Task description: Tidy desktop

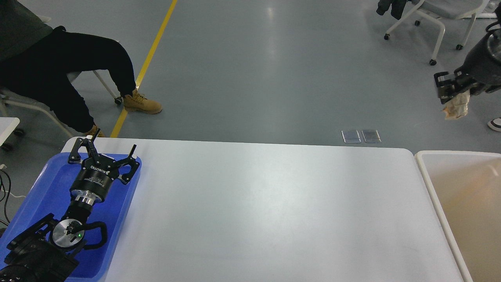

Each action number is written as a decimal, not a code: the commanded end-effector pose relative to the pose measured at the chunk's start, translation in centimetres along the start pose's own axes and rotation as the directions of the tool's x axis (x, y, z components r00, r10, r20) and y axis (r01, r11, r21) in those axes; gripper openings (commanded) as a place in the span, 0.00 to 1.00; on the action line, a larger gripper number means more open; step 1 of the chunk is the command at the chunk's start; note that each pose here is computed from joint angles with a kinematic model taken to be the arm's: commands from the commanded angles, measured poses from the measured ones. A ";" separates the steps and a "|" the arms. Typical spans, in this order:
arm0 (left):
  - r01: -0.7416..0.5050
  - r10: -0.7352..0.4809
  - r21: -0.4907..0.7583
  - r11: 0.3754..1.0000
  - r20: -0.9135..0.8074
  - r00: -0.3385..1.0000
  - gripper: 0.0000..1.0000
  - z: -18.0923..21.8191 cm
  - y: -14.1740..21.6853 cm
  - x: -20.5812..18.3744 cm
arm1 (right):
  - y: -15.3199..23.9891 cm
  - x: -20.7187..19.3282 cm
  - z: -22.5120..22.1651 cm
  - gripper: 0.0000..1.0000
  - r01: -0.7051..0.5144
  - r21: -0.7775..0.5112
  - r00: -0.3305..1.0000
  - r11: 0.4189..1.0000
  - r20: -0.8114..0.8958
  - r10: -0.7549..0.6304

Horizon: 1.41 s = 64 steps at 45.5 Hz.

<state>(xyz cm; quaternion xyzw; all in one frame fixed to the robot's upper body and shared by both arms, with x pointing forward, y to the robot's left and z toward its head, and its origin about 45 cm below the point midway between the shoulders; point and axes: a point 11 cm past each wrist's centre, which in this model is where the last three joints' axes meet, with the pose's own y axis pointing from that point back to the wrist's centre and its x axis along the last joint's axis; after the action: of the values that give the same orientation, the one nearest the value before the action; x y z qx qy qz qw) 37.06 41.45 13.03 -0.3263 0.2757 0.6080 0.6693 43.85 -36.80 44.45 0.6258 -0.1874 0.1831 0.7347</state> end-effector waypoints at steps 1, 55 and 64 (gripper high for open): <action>-0.001 0.001 0.000 1.000 0.000 1.000 0.99 0.0 0.0 0.0 | 2.4 0.5 4.6 0.00 -0.073 -0.009 0.990 0.997 0.122 0.073; -0.001 0.001 -0.001 1.000 0.001 1.000 0.99 0.0 0.0 0.0 | -16.0 -14.8 23.4 0.00 -0.203 -0.626 -0.488 0.753 0.731 0.477; -0.001 0.001 -0.002 1.000 0.001 1.000 0.99 0.0 0.0 0.0 | -18.3 -19.2 23.4 0.00 -0.125 -0.583 -0.612 0.803 0.682 0.400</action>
<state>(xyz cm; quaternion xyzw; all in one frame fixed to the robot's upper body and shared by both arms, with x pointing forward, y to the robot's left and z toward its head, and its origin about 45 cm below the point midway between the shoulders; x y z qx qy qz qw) 37.09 41.46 13.06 -0.3266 0.2750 0.6085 0.6689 39.80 -61.56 28.45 0.3539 -0.8958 -0.1439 0.2274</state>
